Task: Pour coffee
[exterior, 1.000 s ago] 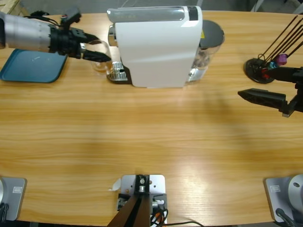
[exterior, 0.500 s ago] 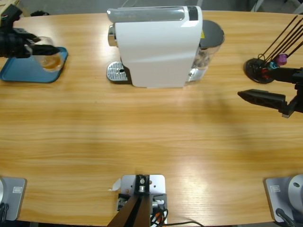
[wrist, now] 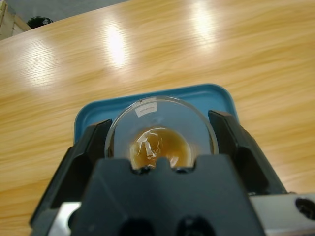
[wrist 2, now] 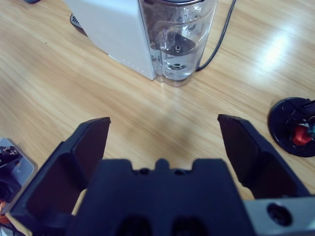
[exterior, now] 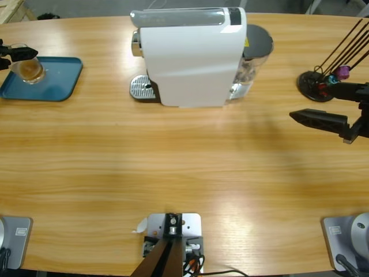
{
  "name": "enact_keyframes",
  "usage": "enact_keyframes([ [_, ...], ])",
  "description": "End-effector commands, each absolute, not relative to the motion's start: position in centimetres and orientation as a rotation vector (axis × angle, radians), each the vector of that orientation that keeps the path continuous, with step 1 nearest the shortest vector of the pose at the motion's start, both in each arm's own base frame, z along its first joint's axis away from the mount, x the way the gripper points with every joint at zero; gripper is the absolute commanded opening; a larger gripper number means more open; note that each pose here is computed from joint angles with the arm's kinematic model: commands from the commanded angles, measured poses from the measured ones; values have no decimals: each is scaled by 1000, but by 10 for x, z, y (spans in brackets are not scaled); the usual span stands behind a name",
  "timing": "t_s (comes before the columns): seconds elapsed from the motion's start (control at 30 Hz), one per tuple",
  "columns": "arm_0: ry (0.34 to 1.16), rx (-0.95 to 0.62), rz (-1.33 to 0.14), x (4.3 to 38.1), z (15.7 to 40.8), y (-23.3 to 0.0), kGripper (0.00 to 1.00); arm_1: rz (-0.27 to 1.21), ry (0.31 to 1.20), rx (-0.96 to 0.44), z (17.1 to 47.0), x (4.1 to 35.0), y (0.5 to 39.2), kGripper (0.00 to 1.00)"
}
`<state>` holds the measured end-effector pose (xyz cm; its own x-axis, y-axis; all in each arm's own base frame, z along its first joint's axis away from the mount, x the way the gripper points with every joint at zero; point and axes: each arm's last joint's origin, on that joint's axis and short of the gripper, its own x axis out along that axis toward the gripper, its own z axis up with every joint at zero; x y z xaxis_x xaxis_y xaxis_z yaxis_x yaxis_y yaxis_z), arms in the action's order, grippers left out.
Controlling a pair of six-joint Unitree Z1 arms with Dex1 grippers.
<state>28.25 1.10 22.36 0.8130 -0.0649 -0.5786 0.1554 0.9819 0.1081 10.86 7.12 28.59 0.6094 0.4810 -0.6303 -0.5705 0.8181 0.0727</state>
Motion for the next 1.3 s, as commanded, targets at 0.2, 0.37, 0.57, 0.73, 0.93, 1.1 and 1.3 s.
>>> enact_keyframes([
  [0.2, 667, 134, -85, 294, 185, 20, 0, 603, 747, -143, 272, 112, 74, 1000],
  [0.37, 678, 134, -87, 297, 177, 20, 0, 602, 753, -144, 271, 113, 74, 1000],
  [0.57, 678, 132, -86, 300, 169, 20, 22, 602, 755, -144, 271, 113, 75, 1000],
  [0.73, 642, 135, -85, 296, 169, 20, 921, 602, 750, -143, 272, 112, 74, 1000],
  [0.93, 579, 137, -82, 280, 184, 18, 987, 605, 720, -135, 275, 105, 70, 1000],
  [1.1, 521, 146, -63, 262, 203, 20, 987, 603, 709, -133, 276, 102, 68, 1000],
  [1.3, 506, 155, -5, 232, 232, 24, 987, 602, 696, -131, 277, 100, 66, 1000],
])
